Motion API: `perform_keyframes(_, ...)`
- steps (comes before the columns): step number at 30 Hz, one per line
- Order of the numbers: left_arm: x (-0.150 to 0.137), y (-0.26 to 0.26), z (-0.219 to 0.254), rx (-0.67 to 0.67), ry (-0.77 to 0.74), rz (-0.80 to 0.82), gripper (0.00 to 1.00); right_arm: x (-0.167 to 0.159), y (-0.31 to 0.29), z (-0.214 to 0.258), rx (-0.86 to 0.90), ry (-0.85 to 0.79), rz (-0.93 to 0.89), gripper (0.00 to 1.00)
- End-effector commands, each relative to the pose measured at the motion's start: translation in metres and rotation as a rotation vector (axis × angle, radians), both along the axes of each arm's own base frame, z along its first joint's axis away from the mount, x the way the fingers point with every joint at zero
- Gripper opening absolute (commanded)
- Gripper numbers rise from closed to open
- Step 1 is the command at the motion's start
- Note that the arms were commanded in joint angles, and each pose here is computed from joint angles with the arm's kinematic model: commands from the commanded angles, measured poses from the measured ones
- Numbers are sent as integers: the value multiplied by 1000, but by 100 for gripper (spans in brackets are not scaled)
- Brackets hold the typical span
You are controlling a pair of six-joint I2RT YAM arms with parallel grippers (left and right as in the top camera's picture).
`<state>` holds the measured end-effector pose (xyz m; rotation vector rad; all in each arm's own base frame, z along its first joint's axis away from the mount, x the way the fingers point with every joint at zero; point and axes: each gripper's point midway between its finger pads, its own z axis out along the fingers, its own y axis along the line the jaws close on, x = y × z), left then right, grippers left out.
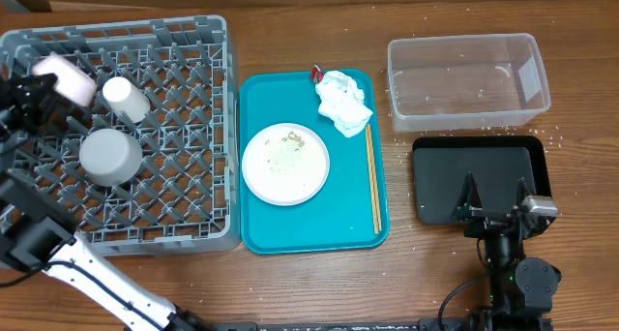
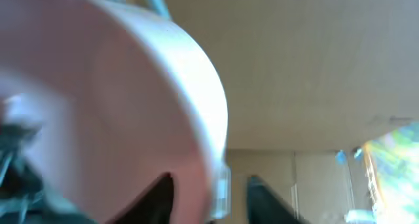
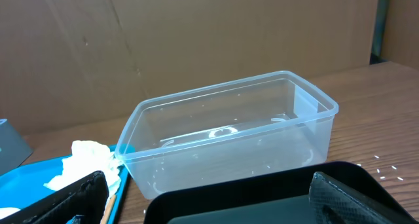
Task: Sort waste into correct bins and load items into the dishwasher
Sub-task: 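Turn the pink bowl upside down and lower it onto the rack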
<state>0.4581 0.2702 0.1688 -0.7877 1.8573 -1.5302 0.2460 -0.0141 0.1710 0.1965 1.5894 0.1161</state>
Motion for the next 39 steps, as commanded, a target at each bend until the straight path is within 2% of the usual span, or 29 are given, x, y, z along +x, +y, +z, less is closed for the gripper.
perform_keyframes(1,-16,16,-20,-34,113,51,52,0,-2,-2,-1,-5,-12,100)
perform_keyframes(4,-29,18,-32,-55,220,70,55,0,-2,-1,-1,-6,-12,100)
perform_keyframes(9,-48,12,-29,-18,277,42,57,0,-2,-2,-1,-5,-12,100)
perform_keyframes(12,-64,7,-26,54,399,14,56,0,-2,-2,-1,-5,-12,100)
perform_keyframes(14,-67,11,-20,114,428,22,50,0,-2,-1,-1,-5,-12,100)
perform_keyframes(16,-70,11,-8,177,457,36,48,0,-2,-1,-1,-5,-12,100)
perform_keyframes(17,-68,10,2,205,439,39,46,0,-2,-2,-1,-5,-12,100)
perform_keyframes(18,-66,10,11,235,416,44,39,0,-2,-2,-1,-5,-12,100)
perform_keyframes(19,-63,11,20,271,389,50,31,0,-2,-2,-1,-5,-12,100)
perform_keyframes(20,-59,12,30,312,357,57,15,0,-2,-2,-1,-5,-12,100)
perform_keyframes(23,-46,12,54,427,266,70,4,0,-2,-2,-1,-5,-12,100)
perform_keyframes(25,-36,10,64,504,225,71,4,0,-2,-1,-1,-5,-12,100)
perform_keyframes(27,-24,11,62,575,245,85,4,0,-2,-2,-1,-5,-12,100)
perform_keyframes(31,-6,16,42,683,408,167,4,0,-2,-1,-1,-6,-12,100)
perform_keyframes(37,10,27,21,968,684,355,4,0,-2,-2,-1,-5,-12,100)
perform_keyframes(39,13,30,20,1032,732,415,4,0,-2,-2,-1,-5,-12,100)
